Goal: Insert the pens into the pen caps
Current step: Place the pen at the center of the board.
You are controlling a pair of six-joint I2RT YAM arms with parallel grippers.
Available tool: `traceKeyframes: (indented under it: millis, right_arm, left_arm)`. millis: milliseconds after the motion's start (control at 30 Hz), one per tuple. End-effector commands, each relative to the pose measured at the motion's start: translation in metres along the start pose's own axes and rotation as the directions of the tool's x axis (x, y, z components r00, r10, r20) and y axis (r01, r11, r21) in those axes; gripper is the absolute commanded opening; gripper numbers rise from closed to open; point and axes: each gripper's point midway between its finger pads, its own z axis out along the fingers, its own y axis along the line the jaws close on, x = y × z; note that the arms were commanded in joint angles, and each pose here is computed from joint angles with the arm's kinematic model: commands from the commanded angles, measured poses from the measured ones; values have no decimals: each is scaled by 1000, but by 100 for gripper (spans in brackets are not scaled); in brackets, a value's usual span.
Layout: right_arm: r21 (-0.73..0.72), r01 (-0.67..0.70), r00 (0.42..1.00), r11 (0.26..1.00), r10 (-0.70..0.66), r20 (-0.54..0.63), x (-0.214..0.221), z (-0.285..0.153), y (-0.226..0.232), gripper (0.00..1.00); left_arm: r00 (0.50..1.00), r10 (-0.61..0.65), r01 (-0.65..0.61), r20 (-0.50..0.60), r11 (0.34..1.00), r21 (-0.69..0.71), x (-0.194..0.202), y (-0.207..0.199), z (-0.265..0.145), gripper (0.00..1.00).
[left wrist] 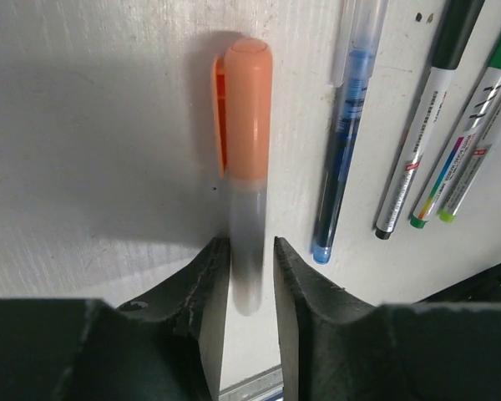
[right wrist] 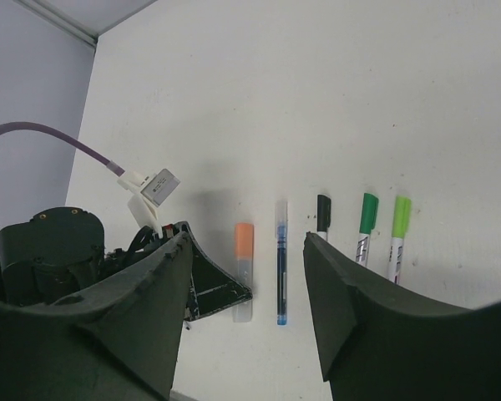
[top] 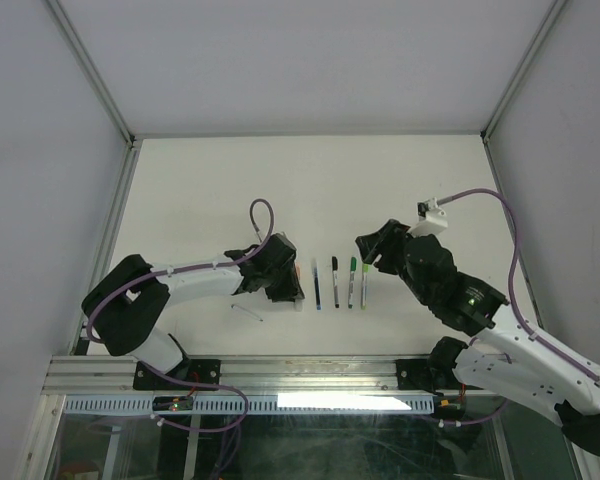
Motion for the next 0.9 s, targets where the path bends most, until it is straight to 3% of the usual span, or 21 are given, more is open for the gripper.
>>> traceKeyframes:
  millis: [0, 167, 267, 533, 700, 867]
  right_arm:
    - [8, -30, 998, 1000, 30, 51, -10, -2, -1, 58]
    - [19, -20, 999, 1000, 19, 44, -6, 0, -5, 58]
    - [-14, 56, 998, 998, -56, 2, 2, -1, -3, 58]
    - [-270, 245, 953, 931, -283, -110, 38, 3, 32, 61]
    - [-430, 289, 884, 856, -411, -225, 80, 13, 63, 61]
    - [-563, 338, 776, 754, -562, -287, 133, 19, 101, 61]
  left_arm:
    - [999, -6, 5, 33, 999, 32, -9, -22, -8, 30]
    - [999, -9, 8, 49, 1000, 21, -11, -20, -16, 38]
    - [996, -7, 6, 88, 1000, 13, -19, -21, -28, 40]
    - [918, -24, 13, 395, 1000, 28, -80, -26, -111, 47]
    - [860, -129, 116, 493, 992, 56, -118, 15, -150, 48]
    - [819, -131, 146, 559, 989, 18, -143, 57, -172, 48]
